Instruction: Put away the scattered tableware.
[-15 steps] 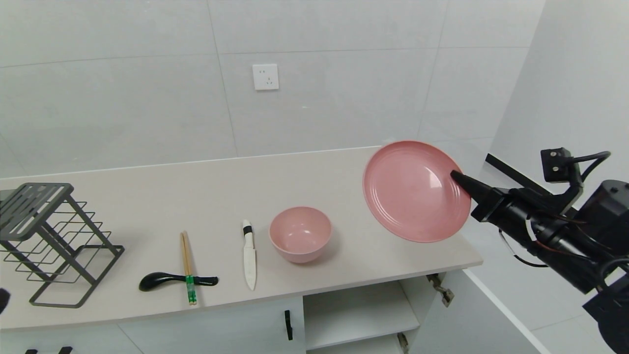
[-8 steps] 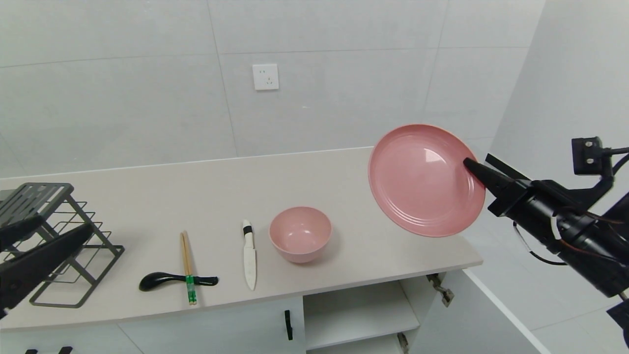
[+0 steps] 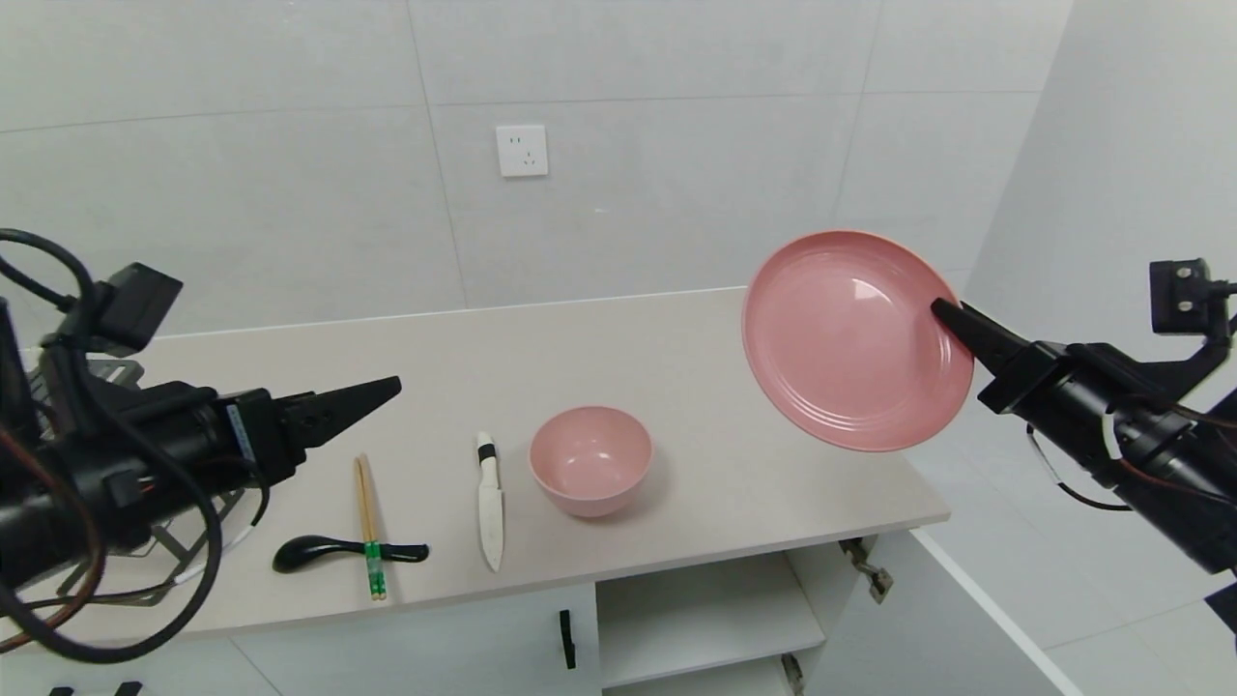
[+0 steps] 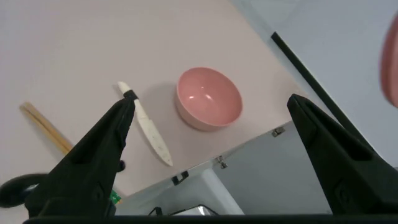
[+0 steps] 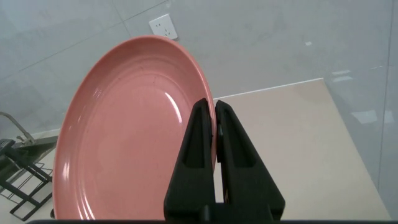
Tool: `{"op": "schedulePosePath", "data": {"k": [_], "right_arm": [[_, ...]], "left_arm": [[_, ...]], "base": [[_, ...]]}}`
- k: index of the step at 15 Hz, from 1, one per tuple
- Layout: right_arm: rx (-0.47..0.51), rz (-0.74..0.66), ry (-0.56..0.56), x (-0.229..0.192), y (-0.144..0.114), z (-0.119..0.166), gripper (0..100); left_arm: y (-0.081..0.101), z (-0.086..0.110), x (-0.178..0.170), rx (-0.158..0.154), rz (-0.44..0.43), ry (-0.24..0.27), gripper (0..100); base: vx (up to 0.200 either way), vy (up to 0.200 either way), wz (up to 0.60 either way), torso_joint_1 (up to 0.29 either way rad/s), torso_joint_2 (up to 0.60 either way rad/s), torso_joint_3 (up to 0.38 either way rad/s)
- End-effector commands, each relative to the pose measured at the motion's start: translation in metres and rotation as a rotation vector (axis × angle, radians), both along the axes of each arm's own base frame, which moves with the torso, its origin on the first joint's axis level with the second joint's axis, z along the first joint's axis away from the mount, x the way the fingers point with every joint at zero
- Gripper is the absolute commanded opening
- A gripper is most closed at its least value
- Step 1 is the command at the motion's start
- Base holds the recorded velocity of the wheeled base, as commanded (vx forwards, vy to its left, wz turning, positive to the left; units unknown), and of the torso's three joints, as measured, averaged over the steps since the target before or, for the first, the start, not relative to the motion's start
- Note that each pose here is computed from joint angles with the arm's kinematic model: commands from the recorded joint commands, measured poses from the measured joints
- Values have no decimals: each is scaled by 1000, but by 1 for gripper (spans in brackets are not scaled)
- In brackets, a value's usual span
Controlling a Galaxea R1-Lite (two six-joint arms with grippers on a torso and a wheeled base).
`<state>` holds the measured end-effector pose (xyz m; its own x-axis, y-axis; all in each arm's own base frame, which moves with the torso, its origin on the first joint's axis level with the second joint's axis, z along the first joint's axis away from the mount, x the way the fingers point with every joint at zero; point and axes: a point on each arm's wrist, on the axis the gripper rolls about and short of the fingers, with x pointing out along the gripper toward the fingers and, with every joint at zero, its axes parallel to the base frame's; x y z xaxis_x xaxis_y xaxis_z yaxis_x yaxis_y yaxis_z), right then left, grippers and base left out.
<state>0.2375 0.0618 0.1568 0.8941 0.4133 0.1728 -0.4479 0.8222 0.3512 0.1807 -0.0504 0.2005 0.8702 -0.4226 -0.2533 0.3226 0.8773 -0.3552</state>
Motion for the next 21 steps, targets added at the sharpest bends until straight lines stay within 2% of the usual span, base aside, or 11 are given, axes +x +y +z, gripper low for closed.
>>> {"op": "schedulePosePath", "data": {"k": [1,3,6,8,9,12,15,18,19,20,21], "right_arm": [[0,-2,-1,0,0,0,0],[0,-1,1,0,0,0,0],[-1,1,2,0,0,-1,0],[0,-1,1,0,0,0,0],[0,-1,1,0,0,0,0],[0,1,1,0,0,0,0],[-1,1,2,1,0,-1,0],[0,-1,1,0,0,0,0],[-2,-1,1,1,0,-1,0],[-2,1,1,1,0,-1,0],[-2,2,1,1,1,-1,0]], "left_arm": [[-9,-23,31,33,6,113,100],[-23,-32,46,50,-36,147,100],[-52,-42,67,64,-104,152,100],[-59,-48,74,78,-91,162,100],[-71,-64,88,101,-70,179,100],[-77,-85,101,115,-65,206,100],[-80,-94,108,130,-49,222,100],[-85,-113,115,144,-57,264,100],[-88,-126,122,145,-55,264,100],[-89,-128,124,142,-55,257,100],[-93,-139,133,130,-54,230,100]], "base": [[0,0,0,0,0,0],[0,0,0,0,0,0],[0,0,0,0,0,0],[0,0,0,0,0,0],[0,0,0,0,0,0],[0,0,0,0,0,0],[0,0,0,0,0,0],[0,0,0,0,0,0],[0,0,0,0,0,0],[0,0,0,0,0,0],[0,0,0,0,0,0]]}}
